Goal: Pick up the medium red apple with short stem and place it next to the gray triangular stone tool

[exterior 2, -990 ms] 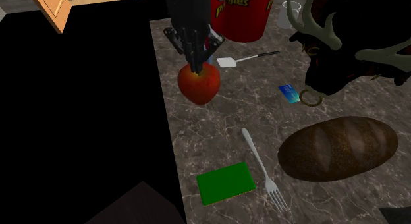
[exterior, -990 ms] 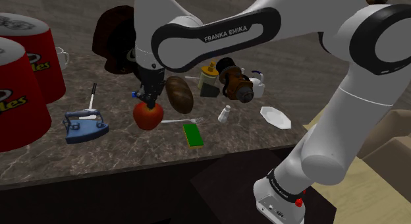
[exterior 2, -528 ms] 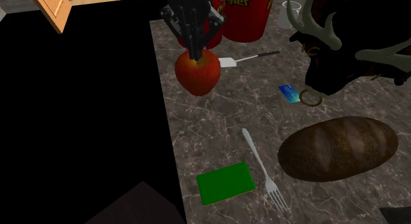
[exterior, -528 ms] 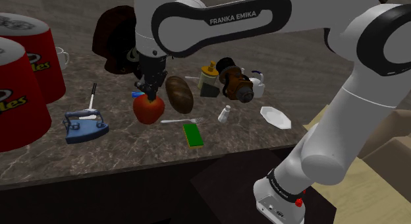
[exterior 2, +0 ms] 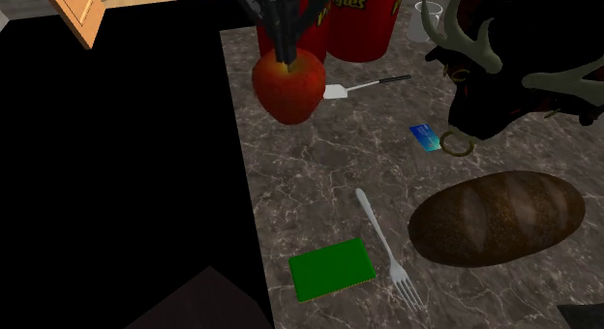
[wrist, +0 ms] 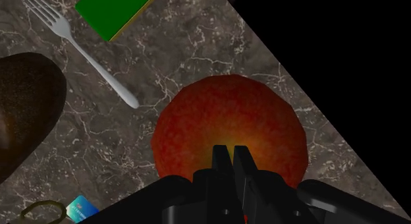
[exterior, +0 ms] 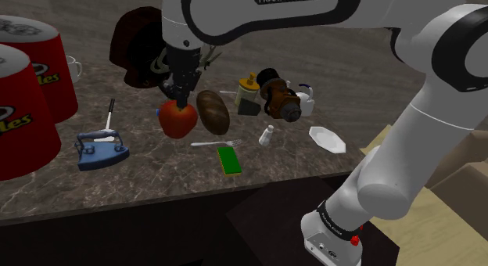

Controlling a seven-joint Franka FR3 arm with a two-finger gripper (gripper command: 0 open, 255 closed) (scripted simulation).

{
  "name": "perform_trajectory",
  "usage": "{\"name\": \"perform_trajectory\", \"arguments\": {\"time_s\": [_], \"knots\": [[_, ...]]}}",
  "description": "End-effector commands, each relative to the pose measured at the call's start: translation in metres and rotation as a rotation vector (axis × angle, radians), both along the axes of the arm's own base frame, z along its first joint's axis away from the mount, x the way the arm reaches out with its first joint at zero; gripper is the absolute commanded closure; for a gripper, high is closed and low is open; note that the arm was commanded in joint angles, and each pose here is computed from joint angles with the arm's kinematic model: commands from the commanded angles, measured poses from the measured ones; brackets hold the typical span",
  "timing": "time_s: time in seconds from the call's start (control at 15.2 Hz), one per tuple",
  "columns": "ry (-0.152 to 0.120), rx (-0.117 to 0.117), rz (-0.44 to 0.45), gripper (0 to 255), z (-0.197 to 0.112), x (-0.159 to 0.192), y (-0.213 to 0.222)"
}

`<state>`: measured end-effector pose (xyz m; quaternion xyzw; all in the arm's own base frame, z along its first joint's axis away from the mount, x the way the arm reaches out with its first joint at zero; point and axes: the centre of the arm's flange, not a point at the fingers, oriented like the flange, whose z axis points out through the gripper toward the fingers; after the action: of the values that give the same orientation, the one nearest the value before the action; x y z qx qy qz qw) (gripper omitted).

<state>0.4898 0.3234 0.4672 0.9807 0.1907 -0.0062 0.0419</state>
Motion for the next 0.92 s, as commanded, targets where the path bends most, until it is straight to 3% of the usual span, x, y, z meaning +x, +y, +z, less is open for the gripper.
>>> {"name": "perform_trajectory", "arguments": {"time_s": [0.0, 0.86], "knots": [[0.0, 0.0, 0.0, 255, 0.011, 0.0, 0.0], [0.0, 0.0, 0.0, 255, 0.016, 0.011, -0.158]]}}
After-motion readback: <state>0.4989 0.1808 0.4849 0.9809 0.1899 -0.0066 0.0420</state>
